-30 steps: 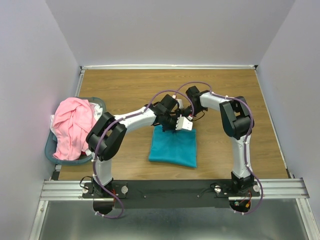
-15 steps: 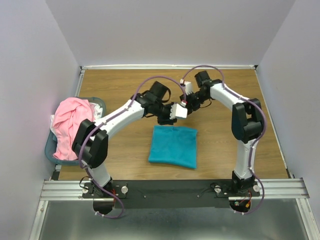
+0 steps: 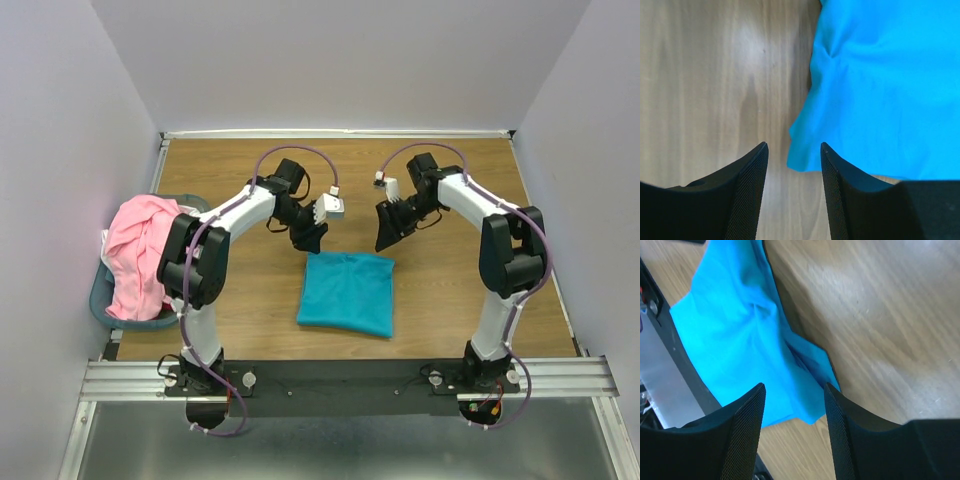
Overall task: Fold and stack the t-shirts
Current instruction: Fold the tshirt
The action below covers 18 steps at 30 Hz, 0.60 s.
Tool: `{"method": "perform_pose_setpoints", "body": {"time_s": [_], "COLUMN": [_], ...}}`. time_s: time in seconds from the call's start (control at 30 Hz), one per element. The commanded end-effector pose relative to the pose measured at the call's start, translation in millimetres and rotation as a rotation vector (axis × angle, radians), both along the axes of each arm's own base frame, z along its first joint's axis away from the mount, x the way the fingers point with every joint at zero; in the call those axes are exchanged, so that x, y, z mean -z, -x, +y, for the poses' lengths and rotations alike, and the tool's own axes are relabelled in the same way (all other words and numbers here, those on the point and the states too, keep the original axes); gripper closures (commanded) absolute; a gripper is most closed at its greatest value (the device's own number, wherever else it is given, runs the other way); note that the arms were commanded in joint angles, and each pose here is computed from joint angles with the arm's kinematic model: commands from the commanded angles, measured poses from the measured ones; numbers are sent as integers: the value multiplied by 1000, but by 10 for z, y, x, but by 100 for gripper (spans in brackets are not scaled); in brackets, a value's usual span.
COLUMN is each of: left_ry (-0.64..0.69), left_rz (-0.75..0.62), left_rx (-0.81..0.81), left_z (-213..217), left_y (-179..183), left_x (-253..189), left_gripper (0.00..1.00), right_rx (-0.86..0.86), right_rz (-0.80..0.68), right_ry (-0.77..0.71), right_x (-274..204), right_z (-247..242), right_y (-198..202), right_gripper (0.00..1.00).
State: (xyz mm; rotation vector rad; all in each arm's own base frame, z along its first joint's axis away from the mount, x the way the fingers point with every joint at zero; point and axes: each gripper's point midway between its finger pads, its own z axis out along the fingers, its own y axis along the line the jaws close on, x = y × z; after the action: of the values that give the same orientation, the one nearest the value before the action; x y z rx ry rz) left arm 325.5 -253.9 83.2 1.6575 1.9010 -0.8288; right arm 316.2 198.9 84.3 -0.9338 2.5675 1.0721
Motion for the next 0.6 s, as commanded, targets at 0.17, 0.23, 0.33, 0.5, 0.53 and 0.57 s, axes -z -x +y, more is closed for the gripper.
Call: {"method": "perform_pose_setpoints", "body": {"time_s": [0.17, 0.23, 0.33, 0.5, 0.53, 0.57], "left_ry": [-1, -7, -4, 6, 5, 2], "left_rz": [113, 128, 150, 151, 152, 158], "left_rx": [16, 21, 35, 41, 42, 43], "left_z": [38, 53, 58, 43, 44, 47], "left_y": [106, 141, 201, 203, 206, 212], "left_x": [201, 245, 287, 275, 280, 290], "left_gripper": [47, 48, 56, 68, 73, 76], "right_rx": [-57, -62, -75, -96, -99, -104], "right_rz": [87, 93, 112, 126, 127, 130], "right_ry": [-1, -12, -21, -30, -27, -23], "right_x": [194, 170, 157, 115, 116, 125], "right_z": [-41, -31, -30, -42, -50, -61], "right_y": [241, 262, 312, 399, 410, 427], "right_gripper": [47, 47, 49, 52, 55, 55]}}
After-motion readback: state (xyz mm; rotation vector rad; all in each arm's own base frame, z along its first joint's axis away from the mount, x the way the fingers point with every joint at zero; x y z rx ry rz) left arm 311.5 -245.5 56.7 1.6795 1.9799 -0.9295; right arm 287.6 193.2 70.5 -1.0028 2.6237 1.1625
